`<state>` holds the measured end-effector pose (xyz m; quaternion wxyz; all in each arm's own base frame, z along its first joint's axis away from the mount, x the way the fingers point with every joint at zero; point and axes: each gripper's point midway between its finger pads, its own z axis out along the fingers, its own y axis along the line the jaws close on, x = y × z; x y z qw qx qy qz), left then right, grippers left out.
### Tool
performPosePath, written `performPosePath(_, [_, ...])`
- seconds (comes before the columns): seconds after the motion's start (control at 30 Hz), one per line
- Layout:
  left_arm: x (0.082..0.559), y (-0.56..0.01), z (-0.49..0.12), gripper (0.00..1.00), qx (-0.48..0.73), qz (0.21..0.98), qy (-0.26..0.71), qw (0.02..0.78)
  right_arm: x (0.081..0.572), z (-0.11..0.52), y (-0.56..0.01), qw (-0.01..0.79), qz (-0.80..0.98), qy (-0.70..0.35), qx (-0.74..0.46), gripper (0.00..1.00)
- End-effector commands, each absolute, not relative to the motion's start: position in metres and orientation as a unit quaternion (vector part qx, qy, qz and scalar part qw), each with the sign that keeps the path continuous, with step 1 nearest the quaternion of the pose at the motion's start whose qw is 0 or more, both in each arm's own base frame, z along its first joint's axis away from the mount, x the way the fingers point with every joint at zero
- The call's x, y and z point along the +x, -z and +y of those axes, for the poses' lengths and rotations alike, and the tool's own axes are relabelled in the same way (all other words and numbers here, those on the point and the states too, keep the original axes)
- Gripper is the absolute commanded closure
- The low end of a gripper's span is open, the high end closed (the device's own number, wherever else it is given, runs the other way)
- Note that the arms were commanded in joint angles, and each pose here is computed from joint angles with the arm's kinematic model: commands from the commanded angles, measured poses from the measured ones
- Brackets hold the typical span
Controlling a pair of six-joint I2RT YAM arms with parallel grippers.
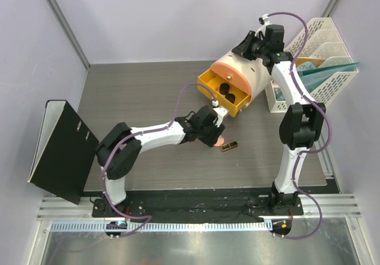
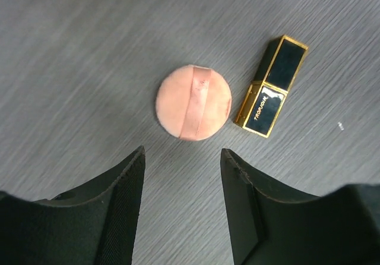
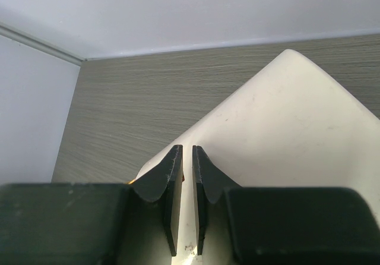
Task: Organize the makeup
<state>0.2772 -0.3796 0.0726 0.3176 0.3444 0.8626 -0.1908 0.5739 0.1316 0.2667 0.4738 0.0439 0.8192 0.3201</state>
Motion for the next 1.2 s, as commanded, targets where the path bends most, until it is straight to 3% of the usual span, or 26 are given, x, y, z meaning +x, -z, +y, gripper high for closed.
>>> performPosePath(0.0, [0.281, -0.087, -0.416, 0.45, 0.352, 0.845, 0.229, 0.331, 0.535, 0.113, -0.155, 0.316, 0.906, -0.264, 0.100, 0.81])
performPosePath(0.37, [0.284, -0.045, -0.422, 0.45, 0.381, 0.853, 0.197, 0.298, 0.535, 0.112, -0.150, 0.311, 0.908, -0.262, 0.101, 0.81])
performPosePath(0.67, [0.288, -0.017, -0.406, 0.51, 0.374, 0.869, 0.142, 0.292, 0.535, 0.113, -0.147, 0.308, 0.908, -0.264, 0.102, 0.81])
performPosePath(0.83, [0.285, -0.007, -0.404, 0.61, 0.378, 0.874, 0.133, 0.276, 0.534, 0.113, -0.148, 0.308, 0.908, -0.265, 0.101, 0.81])
performPosePath(0.93, [0.283, -0.006, -0.403, 0.86, 0.381, 0.874, 0.134, 0.272, 0.534, 0.113, -0.147, 0.307, 0.909, -0.264, 0.102, 0.81])
performPosePath(0.97, [0.282, -0.010, -0.402, 1.00, 0.382, 0.873, 0.136, 0.272, 0.533, 0.113, -0.146, 0.306, 0.909, -0.264, 0.102, 0.81])
performPosePath(1.17, [0.289, -0.044, -0.389, 1.00, 0.376, 0.864, 0.118, 0.314, 0.533, 0.113, -0.146, 0.306, 0.909, -0.265, 0.103, 0.81])
